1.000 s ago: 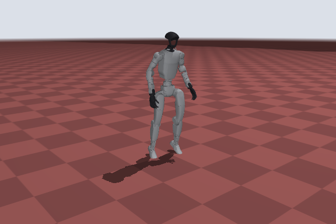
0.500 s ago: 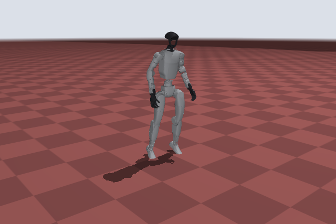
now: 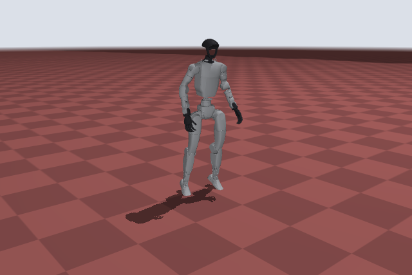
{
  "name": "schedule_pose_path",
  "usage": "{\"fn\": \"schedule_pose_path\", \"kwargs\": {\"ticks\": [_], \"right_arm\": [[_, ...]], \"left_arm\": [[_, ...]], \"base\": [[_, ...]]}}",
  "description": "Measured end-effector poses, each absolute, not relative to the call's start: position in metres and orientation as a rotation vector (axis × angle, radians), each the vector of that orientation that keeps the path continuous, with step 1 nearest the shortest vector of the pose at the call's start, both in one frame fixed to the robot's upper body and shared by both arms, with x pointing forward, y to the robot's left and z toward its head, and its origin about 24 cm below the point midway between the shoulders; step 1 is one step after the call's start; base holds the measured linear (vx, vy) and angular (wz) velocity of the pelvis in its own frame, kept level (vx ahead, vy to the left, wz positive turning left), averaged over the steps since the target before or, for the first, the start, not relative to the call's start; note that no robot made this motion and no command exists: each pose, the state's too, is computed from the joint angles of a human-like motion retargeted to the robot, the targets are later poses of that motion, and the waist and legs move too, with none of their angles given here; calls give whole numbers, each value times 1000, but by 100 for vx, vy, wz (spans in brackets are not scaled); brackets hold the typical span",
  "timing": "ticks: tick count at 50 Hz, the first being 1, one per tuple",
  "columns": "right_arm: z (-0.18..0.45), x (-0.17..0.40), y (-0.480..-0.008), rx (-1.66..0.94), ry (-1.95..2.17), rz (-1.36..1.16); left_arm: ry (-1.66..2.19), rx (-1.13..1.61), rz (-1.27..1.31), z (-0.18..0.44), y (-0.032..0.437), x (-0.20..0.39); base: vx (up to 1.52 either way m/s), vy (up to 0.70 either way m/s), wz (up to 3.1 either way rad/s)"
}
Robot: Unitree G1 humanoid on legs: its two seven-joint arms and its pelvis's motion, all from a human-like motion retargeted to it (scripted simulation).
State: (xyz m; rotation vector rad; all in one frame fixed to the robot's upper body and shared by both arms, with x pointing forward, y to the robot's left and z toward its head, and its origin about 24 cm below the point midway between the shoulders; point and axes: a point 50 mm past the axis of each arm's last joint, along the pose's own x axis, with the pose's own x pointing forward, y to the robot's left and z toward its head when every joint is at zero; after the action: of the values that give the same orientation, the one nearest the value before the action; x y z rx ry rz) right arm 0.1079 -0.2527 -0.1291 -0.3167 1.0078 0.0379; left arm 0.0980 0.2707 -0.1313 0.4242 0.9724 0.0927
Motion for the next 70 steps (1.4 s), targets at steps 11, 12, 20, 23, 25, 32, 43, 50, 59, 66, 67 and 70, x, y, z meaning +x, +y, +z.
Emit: {"fn": "schedule_pose_path", "kwargs": {"ticks": [11,12,20,23,25,32,43,50,59,66,67,70], "right_arm": [[-139,91,-259,-260,1112,-54],[-137,96,-261,-255,1101,-68],[-119,137,-281,-279,944,-285],[-121,115,-271,-213,950,-160],[-120,106,-269,-194,966,-51],[-110,122,-289,-315,963,-50],[-35,186,-338,-354,635,-231],[-107,147,-285,-210,839,-296],[-163,82,-212,-128,1209,-23],[-162,99,-210,-133,1195,-46],[-160,105,-211,-138,1183,-49],[-149,132,-221,-174,1105,-88]], "left_arm": [[862,442,143,-117,271,141],[835,427,174,-112,273,150],[842,231,513,-111,288,154],[916,332,304,-124,281,122],[956,411,158,-127,282,104],[949,428,209,-112,312,96],[644,480,336,-36,360,169],[921,325,429,-115,310,126],[1100,355,21,-157,225,97],[1078,390,-11,-156,216,112],[1071,386,7,-154,218,116],[1020,375,116,-144,231,139]], "base": [[0,1,-4],[-7,5,-26],[0,3,0],[23,-3,-41],[16,-4,-10],[2,-1,11],[-5,1,10],[7,0,13],[2,-1,16],[-3,0,-1],[-9,2,19],[-15,2,14]]}}
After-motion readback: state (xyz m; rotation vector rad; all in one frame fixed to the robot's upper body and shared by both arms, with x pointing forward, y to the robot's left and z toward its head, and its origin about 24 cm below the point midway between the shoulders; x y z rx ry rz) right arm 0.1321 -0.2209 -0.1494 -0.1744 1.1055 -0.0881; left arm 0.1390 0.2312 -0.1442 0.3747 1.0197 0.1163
